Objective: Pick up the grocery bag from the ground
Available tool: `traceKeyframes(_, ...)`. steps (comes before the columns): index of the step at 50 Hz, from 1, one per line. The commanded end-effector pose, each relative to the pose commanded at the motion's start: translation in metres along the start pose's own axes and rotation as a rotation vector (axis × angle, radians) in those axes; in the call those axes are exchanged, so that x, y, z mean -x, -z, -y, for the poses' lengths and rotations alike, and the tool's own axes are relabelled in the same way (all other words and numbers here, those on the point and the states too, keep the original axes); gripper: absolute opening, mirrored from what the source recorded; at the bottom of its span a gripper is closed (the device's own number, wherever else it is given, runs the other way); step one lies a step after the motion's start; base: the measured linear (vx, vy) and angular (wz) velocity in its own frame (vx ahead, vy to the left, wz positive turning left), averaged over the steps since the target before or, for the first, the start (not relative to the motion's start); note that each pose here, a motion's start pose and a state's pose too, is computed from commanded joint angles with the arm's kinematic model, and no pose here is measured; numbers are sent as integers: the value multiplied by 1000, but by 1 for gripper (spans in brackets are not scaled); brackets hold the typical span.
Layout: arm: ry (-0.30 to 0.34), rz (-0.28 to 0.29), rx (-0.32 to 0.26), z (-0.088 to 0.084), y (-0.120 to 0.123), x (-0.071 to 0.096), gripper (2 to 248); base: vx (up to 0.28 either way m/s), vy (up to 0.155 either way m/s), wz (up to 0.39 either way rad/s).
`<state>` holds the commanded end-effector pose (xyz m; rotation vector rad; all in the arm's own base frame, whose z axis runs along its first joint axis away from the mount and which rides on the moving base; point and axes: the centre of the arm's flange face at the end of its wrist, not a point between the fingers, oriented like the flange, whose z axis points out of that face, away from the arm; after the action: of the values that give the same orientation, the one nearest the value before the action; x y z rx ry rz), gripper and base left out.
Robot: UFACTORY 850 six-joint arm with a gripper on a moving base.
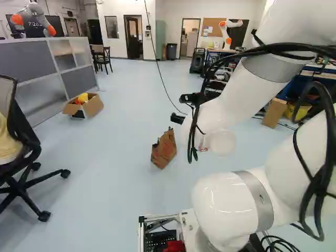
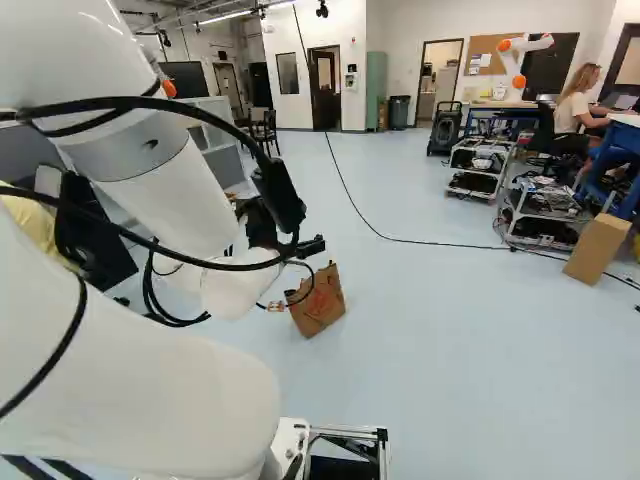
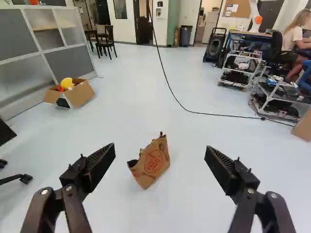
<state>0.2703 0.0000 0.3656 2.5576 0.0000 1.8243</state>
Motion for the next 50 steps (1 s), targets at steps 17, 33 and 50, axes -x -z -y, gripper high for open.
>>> traceKeyframes(17,0,0,0,0,0,0,247,261,5,-20)
traceKeyframes(33,0,0,0,0,0,0,247,254,6,-27)
traceKeyframes(50,0,0,0,0,0,0,247,255,18,-31)
